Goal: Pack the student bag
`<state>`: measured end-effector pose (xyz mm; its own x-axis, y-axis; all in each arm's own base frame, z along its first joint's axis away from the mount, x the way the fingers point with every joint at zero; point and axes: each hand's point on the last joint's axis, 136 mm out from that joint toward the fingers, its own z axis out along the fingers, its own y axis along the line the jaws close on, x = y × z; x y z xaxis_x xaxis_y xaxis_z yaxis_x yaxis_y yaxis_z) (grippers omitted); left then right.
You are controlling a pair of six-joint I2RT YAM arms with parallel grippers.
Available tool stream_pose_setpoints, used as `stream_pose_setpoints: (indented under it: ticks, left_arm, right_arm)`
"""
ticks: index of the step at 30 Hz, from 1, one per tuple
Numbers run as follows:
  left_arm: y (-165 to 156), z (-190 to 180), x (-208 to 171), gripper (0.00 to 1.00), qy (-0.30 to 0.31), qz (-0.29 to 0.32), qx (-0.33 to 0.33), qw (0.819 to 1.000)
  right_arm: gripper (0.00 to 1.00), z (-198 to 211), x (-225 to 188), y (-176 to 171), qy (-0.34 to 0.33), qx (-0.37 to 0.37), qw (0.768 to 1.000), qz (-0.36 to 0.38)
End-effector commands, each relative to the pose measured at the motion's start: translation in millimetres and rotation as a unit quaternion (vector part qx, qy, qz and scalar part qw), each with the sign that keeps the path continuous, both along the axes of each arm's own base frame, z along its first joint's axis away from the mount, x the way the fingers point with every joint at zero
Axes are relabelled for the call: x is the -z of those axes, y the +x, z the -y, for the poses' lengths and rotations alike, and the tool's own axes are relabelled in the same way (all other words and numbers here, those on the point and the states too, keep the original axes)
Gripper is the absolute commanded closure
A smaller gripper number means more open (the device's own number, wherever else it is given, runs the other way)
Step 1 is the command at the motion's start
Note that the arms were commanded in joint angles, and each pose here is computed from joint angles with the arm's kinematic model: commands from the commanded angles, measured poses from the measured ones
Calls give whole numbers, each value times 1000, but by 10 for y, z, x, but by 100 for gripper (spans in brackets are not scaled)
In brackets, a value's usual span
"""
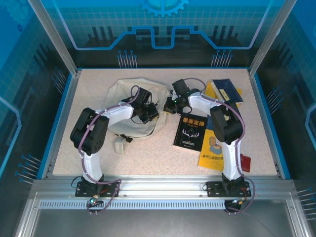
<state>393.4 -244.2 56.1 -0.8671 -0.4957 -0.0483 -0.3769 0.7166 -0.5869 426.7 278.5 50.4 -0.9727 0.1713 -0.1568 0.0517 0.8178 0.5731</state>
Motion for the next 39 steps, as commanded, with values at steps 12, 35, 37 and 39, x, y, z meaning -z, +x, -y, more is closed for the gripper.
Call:
stream_pose_setpoints:
  ticks: [12,35,37,39]
  left_arm:
    - [-1033,-446,-199,100,79,-35,136,987]
    - [-1193,-1033,-255,100,222,-1,155,963]
    - [-1104,-890,-300,100,193,17,164,967]
    - [-1020,-724,-363,100,156,33,173,972]
  right_arm:
    - [100,220,70,251,-39,94,994,29]
    - [87,295,-72,381,-57,80,994,43]
    - [69,238,-262,254,-30,58,997,33]
    - [47,221,-428,38,-8,44,999,21]
